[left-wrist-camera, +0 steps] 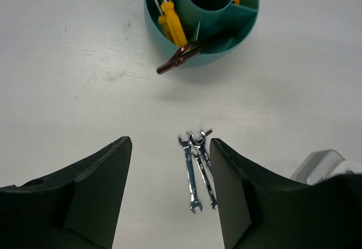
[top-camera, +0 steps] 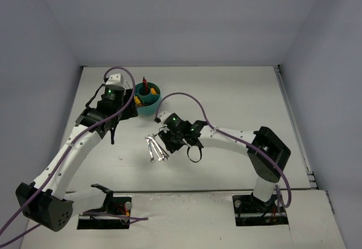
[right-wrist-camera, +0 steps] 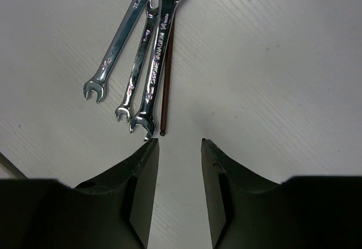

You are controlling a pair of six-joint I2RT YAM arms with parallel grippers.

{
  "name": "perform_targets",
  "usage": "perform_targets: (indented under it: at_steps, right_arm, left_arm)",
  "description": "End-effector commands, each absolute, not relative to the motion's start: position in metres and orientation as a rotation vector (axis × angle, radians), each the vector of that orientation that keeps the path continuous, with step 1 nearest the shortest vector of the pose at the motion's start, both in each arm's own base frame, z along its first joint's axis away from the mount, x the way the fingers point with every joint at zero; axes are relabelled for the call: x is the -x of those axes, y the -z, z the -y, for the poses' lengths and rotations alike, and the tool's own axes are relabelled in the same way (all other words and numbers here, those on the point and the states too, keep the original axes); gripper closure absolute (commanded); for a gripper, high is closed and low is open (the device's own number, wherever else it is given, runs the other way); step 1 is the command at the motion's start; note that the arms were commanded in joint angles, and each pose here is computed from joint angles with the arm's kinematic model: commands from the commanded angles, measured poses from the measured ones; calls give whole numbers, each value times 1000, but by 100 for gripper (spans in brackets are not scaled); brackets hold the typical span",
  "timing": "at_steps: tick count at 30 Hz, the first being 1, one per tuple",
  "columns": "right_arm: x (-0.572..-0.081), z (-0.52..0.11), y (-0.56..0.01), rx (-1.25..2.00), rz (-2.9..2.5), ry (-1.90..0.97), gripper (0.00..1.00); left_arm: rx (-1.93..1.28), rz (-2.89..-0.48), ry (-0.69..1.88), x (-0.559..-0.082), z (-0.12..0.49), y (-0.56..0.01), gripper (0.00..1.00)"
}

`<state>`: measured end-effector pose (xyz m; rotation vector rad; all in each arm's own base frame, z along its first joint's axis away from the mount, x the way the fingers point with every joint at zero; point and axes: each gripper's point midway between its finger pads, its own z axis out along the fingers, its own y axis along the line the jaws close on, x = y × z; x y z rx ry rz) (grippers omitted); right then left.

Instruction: Sort the tools into containers

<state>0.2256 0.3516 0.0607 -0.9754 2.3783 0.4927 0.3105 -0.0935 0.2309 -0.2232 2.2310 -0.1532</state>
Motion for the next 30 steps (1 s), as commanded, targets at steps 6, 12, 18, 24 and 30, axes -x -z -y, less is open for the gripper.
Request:
perform_targets:
  at_steps: [6,12,18,24,30]
  right_arm:
    - [-224,-396,-56,1070,-2317,-505,68]
    - [-232,-392,-46,1025,-2332,-427,74]
    - [-233,-394,-72,1002,-2283,-463,74]
    - [-236,-392,-70,1003,-2285,-440,77]
    - [-237,-392,-53,1027,-2309,-408,77]
  left_arm:
    - [191,-2273,143,-294,86,-228,42]
    - [175,-2293,178,-290,91,-225,41]
    - [168,-2292,185,-288,91,-225,41]
    - [161,-2316,195,-291,95,-219,41]
    - [150,-2308,190,-295,96,-224,41]
